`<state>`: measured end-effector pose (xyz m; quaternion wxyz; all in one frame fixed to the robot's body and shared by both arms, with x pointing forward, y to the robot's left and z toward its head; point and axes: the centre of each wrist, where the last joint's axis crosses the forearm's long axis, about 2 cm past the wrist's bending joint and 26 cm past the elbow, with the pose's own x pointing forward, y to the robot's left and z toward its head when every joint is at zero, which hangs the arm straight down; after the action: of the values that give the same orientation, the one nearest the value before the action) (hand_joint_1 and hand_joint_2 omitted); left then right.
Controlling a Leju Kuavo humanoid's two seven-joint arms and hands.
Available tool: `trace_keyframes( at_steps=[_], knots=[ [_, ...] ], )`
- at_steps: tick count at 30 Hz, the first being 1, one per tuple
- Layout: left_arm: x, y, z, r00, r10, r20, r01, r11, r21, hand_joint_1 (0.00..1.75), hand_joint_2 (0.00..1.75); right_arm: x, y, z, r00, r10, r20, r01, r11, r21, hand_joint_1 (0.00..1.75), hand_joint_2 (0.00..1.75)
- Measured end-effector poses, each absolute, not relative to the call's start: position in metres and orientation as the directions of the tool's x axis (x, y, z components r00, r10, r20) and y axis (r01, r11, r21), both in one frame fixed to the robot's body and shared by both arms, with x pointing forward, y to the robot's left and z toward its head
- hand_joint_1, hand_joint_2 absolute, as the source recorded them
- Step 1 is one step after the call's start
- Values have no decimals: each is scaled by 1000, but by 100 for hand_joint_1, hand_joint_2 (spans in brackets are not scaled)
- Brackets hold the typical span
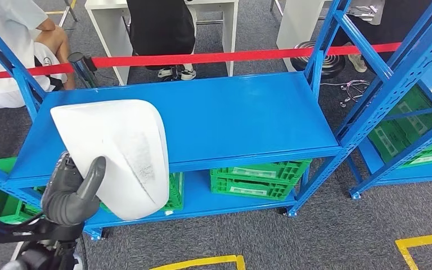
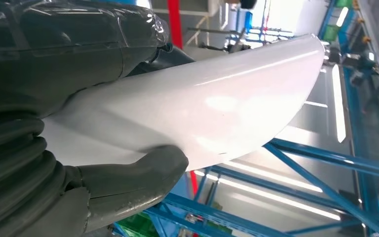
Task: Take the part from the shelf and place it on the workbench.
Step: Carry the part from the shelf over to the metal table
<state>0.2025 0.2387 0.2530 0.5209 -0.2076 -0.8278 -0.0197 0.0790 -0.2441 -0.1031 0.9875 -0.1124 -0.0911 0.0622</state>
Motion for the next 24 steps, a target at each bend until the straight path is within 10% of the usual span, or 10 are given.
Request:
trace_keyframes(
  at_steps=[24],
  knots=[
    [207,227,249,-376,451,810,539,817,-205,175,175,91,-269,-103,967,87,241,-48,985,-163,0,175]
  ],
)
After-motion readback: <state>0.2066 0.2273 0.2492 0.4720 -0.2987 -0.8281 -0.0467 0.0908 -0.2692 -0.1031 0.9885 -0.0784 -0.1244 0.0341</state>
